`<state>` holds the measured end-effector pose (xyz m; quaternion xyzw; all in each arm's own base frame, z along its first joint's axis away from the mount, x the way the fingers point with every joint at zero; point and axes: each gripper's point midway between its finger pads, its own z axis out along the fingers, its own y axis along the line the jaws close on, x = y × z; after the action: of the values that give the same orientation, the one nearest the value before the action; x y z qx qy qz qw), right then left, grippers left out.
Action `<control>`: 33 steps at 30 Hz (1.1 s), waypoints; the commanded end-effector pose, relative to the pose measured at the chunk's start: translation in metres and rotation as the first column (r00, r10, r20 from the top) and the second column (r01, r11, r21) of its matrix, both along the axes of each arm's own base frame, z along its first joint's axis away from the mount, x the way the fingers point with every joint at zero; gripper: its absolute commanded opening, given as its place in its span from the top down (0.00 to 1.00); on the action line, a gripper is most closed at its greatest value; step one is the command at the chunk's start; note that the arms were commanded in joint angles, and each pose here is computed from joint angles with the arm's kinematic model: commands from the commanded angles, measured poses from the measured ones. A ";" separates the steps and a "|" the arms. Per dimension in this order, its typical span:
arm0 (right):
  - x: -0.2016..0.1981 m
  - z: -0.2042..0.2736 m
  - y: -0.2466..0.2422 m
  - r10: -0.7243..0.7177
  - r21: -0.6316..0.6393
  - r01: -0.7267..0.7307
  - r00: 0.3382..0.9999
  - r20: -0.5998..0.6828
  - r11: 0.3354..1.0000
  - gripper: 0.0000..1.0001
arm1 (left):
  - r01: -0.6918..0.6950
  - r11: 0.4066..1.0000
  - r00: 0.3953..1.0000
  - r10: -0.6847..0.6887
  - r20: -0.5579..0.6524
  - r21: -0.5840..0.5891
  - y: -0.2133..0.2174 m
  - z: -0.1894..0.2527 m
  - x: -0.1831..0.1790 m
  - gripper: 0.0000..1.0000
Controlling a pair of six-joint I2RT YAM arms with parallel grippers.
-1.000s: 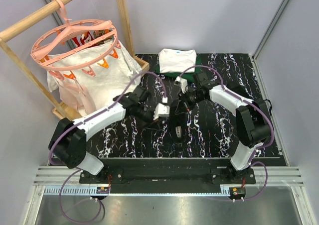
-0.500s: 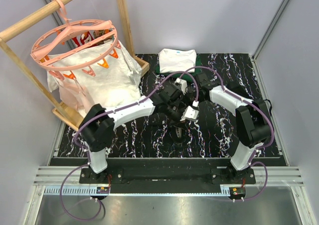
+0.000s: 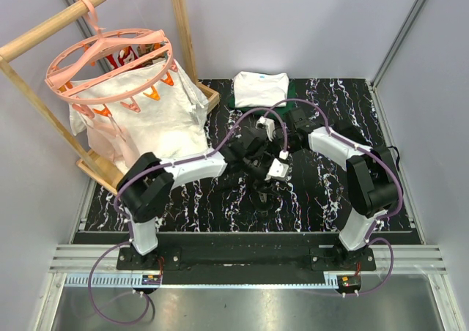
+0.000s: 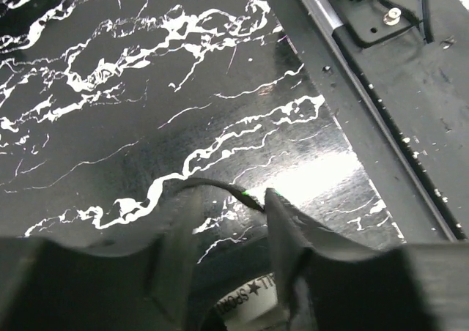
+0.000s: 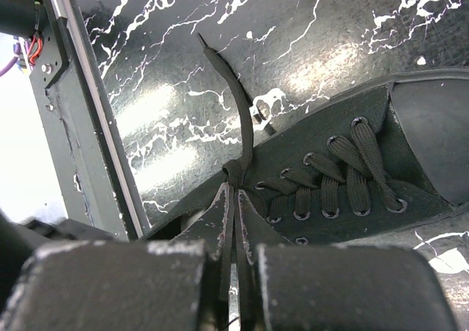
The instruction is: Tie the shoes
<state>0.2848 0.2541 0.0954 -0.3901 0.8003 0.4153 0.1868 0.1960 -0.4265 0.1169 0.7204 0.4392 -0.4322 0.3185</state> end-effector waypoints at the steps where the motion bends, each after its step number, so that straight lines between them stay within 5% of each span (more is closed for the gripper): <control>1: 0.004 0.019 0.004 0.027 0.065 -0.031 0.998 0.055 0.997 1.00 | -0.007 0.980 0.998 0.017 0.052 -0.197 0.007 0.079 -0.001 0.49; 5: 0.005 0.024 0.006 0.026 0.076 -0.030 0.998 0.059 0.997 1.00 | -0.299 0.931 0.953 0.280 -0.116 -0.210 0.058 0.096 0.032 0.51; 11: 0.005 0.031 0.009 0.033 0.098 -0.039 0.998 0.062 0.994 1.00 | -0.537 0.835 0.843 0.523 -0.126 -0.123 0.118 0.071 0.078 0.55; 33: 0.005 0.040 0.012 0.044 0.126 -0.053 0.996 0.071 0.991 1.00 | -0.356 0.930 0.934 0.351 -0.065 -0.091 0.085 0.027 0.094 0.54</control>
<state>0.2788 0.2597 0.1046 -0.3909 0.7825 0.4485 0.1835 0.2916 -0.3273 0.1284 0.5663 0.6019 -0.3972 0.3991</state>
